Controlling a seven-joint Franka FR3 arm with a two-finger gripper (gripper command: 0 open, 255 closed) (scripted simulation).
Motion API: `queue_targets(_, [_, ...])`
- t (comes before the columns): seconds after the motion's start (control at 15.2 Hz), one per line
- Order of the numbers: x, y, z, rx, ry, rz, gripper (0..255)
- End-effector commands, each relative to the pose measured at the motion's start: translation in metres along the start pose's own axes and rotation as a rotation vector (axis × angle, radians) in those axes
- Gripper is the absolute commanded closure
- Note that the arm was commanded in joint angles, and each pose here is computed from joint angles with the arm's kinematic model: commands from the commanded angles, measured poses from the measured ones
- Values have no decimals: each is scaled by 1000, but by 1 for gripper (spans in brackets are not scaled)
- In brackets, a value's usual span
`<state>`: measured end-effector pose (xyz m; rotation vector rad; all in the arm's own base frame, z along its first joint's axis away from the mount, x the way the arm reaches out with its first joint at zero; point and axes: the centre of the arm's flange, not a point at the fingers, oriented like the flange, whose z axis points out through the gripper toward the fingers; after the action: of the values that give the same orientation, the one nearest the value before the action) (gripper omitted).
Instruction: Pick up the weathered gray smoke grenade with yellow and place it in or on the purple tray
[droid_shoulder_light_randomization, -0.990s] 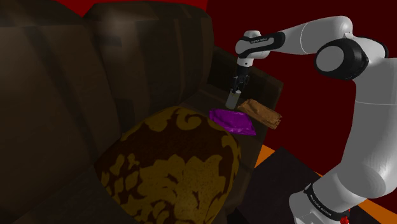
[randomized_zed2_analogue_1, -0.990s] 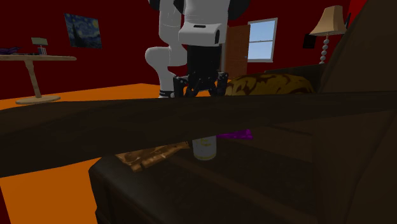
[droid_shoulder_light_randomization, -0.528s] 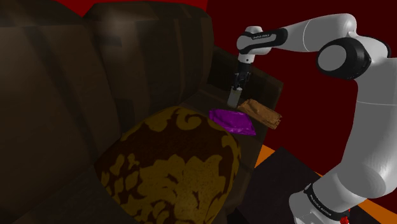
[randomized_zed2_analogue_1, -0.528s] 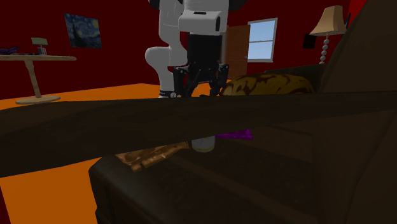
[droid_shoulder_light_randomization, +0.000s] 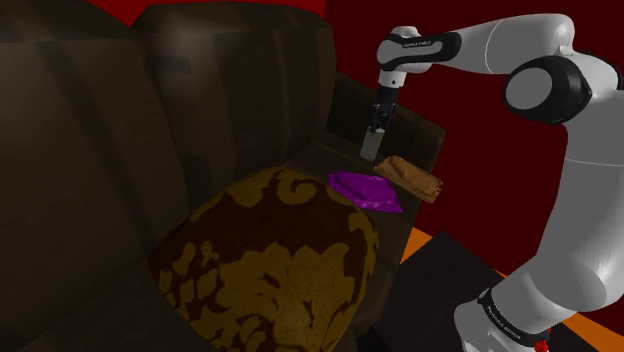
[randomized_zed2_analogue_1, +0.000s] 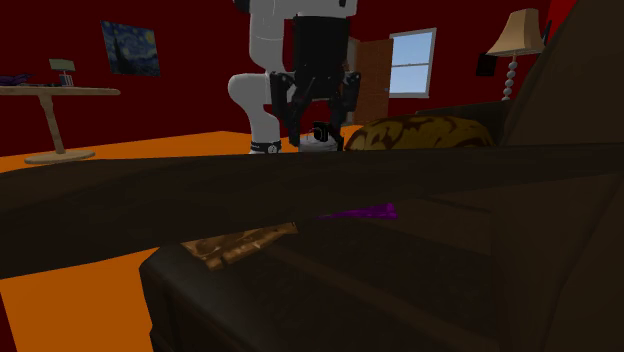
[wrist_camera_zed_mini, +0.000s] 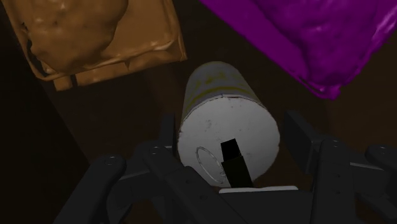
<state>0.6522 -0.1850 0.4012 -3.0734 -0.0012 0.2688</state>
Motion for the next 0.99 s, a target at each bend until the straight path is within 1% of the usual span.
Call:
queue_targets(0.0, [-2, -1, -11, 0, 0, 0, 255])
queue_targets(0.66, [-11, -4, -63, 0, 0, 0, 255])
queue_targets(0.73, [-11, -4, -64, 0, 0, 0, 255])
queue_targets(0.92, [-40, -31, -70, 0, 0, 0, 255])
